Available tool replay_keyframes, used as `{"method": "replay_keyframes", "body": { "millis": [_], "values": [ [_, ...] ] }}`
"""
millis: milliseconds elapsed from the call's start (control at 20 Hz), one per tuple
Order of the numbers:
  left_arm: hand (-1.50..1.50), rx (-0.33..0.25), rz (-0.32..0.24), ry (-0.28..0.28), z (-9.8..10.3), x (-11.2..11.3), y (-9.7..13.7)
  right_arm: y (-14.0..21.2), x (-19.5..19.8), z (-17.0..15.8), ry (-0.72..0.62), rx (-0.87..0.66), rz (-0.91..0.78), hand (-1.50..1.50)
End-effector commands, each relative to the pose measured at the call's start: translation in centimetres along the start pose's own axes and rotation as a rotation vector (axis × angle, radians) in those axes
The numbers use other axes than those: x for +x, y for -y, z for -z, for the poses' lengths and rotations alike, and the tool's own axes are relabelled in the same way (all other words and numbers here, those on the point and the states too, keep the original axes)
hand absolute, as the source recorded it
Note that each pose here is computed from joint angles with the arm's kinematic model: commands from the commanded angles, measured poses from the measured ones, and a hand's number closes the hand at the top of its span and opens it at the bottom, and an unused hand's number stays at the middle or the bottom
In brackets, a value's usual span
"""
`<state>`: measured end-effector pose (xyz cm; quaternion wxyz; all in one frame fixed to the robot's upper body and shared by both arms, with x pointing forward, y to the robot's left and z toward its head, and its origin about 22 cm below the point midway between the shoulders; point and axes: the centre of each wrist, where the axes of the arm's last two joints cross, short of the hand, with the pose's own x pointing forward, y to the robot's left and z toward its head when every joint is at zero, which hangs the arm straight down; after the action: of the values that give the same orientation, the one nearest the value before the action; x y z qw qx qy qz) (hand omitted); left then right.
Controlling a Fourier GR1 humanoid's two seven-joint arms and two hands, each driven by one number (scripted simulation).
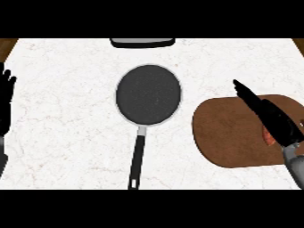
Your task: Pick the sweet potato from the cutting board and place it in the pan
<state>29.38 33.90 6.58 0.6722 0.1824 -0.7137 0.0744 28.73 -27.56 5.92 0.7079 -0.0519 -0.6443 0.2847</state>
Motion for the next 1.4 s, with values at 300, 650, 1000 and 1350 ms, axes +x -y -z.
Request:
{"method": "replay_keyframes", "body": {
  "millis": [300, 650, 1000, 1350],
  "values": [
    [0.00, -0.235, 0.220, -0.137, -4.4, -4.7, 0.7, 11.9, -4.4, -5.3, -0.362, -0.688, -0.166, -1.50],
    [0.00, -0.300, 0.258, -0.185, -8.9, -7.2, 2.6, 10.9, -7.3, -10.6, -0.635, -1.186, 0.326, -1.50],
    [0.00, -0.317, 0.257, -0.175, -9.0, -5.1, 2.8, 13.6, -2.2, -13.7, -0.801, -0.871, 0.053, -1.50],
    [0.00, -0.332, 0.270, -0.145, -8.8, -5.4, 3.1, 15.1, 2.5, -10.9, -0.791, -0.616, 0.094, -1.50]
  ]
}}
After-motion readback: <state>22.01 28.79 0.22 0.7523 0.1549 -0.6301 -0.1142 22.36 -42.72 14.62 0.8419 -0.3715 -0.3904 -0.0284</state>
